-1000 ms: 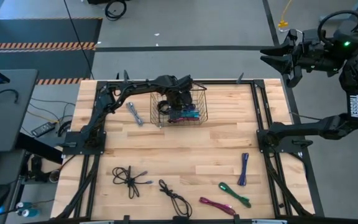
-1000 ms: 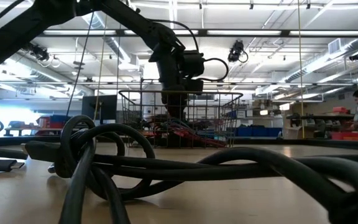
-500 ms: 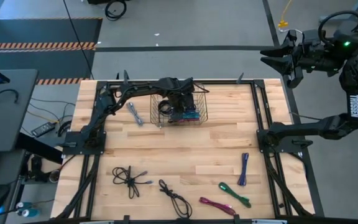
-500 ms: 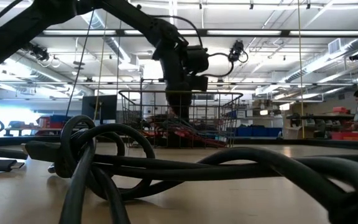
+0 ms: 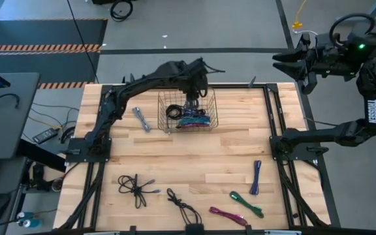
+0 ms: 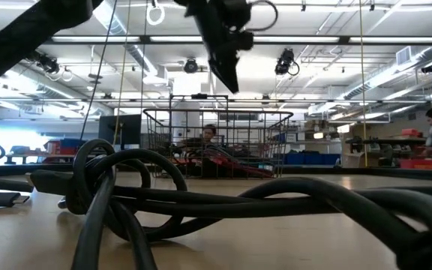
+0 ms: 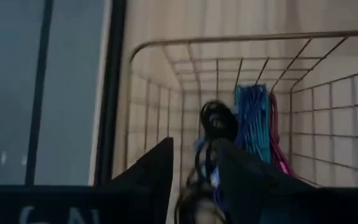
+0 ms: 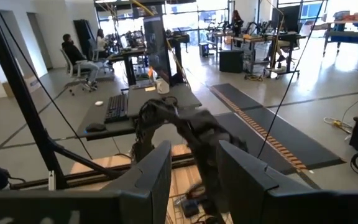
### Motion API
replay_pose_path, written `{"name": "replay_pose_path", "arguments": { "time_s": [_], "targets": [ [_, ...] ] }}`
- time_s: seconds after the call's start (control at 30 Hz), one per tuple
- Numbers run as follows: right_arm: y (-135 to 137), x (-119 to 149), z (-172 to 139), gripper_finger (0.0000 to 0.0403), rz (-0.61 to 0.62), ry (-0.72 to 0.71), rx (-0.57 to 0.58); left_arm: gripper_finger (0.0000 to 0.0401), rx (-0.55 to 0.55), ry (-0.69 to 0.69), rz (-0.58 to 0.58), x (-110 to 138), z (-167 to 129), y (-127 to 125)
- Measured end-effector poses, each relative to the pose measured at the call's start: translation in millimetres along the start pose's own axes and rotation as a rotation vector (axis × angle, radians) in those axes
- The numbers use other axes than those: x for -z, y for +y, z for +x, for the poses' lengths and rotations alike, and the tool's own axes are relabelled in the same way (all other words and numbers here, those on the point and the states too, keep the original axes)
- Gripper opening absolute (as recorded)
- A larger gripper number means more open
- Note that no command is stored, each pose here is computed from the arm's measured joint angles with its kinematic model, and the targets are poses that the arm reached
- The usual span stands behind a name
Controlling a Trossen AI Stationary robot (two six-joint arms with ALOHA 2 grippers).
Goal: Pick and place USB-C Cables
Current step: Put the white charger cable into the wire basket
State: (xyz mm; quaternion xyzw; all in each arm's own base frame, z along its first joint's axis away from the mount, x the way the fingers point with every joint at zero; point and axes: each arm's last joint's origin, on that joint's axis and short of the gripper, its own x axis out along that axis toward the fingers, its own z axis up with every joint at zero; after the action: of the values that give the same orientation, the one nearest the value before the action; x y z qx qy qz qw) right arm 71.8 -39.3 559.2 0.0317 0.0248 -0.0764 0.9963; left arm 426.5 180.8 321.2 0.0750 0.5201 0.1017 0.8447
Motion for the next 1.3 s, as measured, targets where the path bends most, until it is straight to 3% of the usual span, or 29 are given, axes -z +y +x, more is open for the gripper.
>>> {"name": "replay_pose_path", "arguments": {
  "time_s": [0.23,0.33,0.47,0.6,0.8,1.07,1.3],
  "targets": [
    [0.3,0.6,0.0,0.0135,-0.052,0.005,-0.011,0.0130,-0.151,0.193,-0.245,28.1,-58.4,-7.9],
    [0.4,0.6,0.1,0.0135,-0.085,0.006,-0.016,0.0130,-0.169,0.275,-0.408,41.0,-78.7,-13.0],
    [0.3,0.6,0.1,0.0135,-0.131,0.005,-0.016,0.0130,-0.196,0.210,-0.658,44.1,-103.1,-17.6],
    [0.3,0.6,0.3,0.0135,-0.162,0.005,-0.017,0.0130,-0.274,0.159,-0.805,42.0,-113.9,-27.1],
    [0.3,0.7,0.3,0.0135,-0.185,0.006,-0.018,0.0130,-0.314,0.115,-0.864,38.1,-121.2,-42.2],
    [0.3,0.9,0.3,0.0135,-0.184,0.007,-0.018,0.0121,-0.289,0.072,-0.810,32.4,-134.7,-71.1],
    [0.3,1.1,0.3,0.0135,-0.183,0.009,-0.018,0.0104,-0.261,-0.009,-0.783,33.6,-163.7,-99.0]
  ]
}}
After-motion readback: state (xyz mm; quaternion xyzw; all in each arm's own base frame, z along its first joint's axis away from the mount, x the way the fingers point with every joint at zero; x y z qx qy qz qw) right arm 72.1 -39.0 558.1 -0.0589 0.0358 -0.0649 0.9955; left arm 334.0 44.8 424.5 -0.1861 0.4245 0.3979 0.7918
